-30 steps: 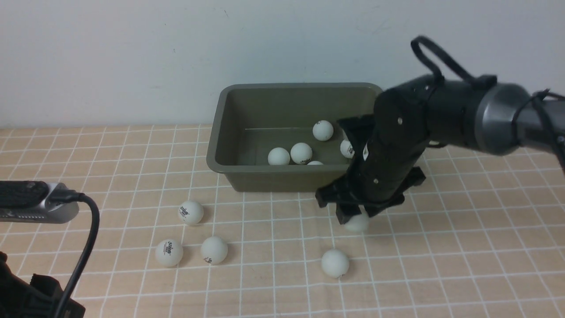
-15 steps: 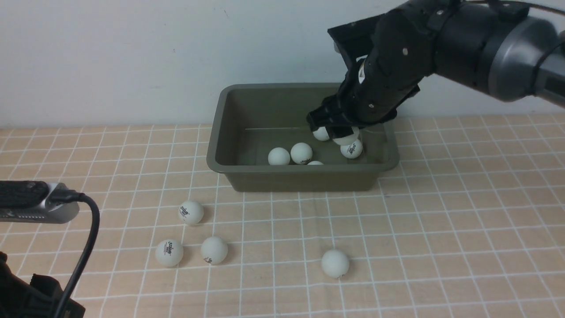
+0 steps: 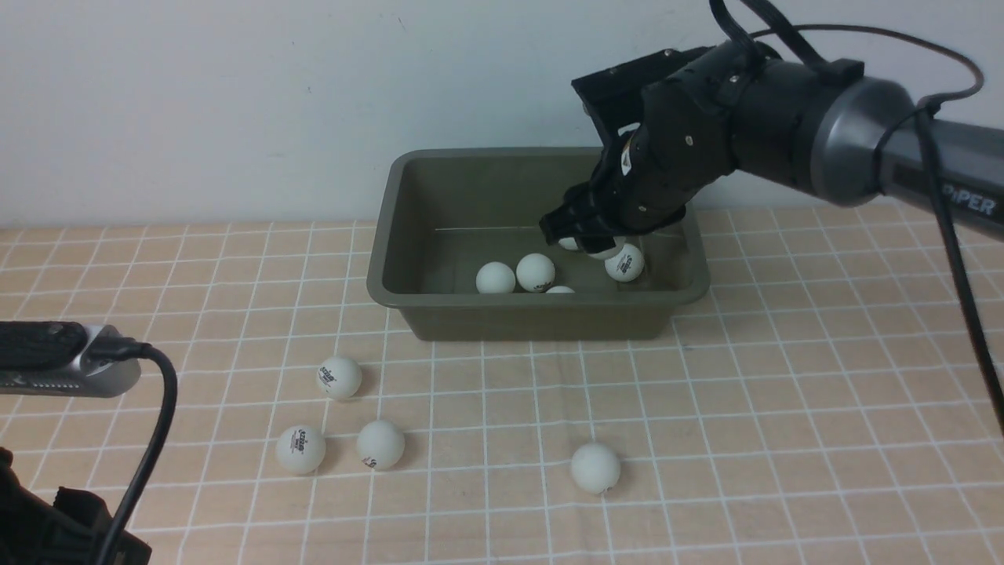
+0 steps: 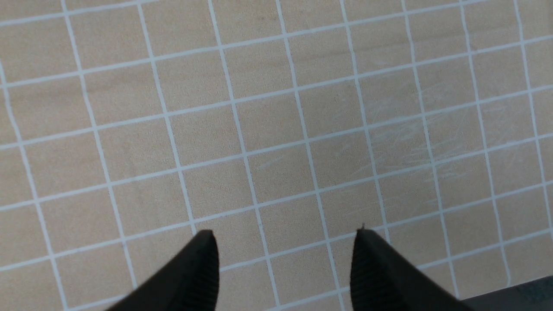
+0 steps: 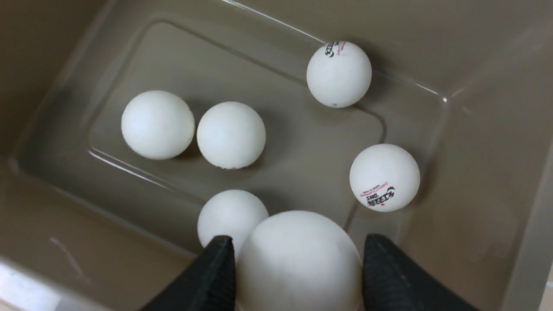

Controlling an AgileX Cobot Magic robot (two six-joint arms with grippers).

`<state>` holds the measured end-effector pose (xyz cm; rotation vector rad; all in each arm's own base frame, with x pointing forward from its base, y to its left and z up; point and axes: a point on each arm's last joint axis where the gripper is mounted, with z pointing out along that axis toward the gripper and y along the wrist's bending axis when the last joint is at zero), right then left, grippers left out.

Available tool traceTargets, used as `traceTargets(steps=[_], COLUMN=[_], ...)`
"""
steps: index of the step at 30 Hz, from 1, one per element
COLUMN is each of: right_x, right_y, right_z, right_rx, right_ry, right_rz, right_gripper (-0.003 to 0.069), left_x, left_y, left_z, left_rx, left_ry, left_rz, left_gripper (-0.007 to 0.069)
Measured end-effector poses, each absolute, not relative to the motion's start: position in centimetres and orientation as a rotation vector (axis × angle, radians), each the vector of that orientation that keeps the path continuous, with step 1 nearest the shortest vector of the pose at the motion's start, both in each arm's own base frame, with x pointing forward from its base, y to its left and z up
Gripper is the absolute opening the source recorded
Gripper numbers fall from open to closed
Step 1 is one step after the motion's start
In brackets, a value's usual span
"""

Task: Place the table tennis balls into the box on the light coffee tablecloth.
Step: 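Release the ping pong ball into the bin and lift the gripper away, then reach for and grasp a ping pong ball on the table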

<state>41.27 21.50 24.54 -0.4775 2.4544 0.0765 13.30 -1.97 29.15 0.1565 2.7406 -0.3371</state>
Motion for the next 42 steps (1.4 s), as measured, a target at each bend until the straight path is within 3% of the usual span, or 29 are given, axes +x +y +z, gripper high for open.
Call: traceTargets(steps=[6,11,19,25,31,42], right_x=[41.6,41.8,41.0,39.3,37.8,30.4], right_y=[21.5,21.6,21.1,21.2,22.4,25.0], right_z=[23.2,23.8,29.1,30.7,29.1,23.0], right_rx=[-0.481,-0.476,-0.476,-0.526,-0.616,-0.885], right_ry=[2.482,2.473,2.563,2.646,2.715,2.851], right_rz=[0.066,0.066,0.037,0.135,0.263,0.122], right_gripper=[0.0454,0.0473,0.0476,0.0476,0.0476,0.0431], left_x=[13.3,13.3,13.3,13.3,13.3,13.3], left_y=[-2.0,-2.0,-2.0,-2.0,-2.0,-2.0], left_z=[29.1,29.1,29.1,29.1,29.1,29.1], left_rx=[0.156,0.156,0.156,0.156,0.156,0.158], left_ry=[2.741,2.741,2.741,2.741,2.741,2.744], left_rz=[-0.337,-0.337,-0.337,-0.337,-0.337,-0.338], left_gripper=[0.0343,0.0343,0.0343,0.0343,0.0343,0.0343])
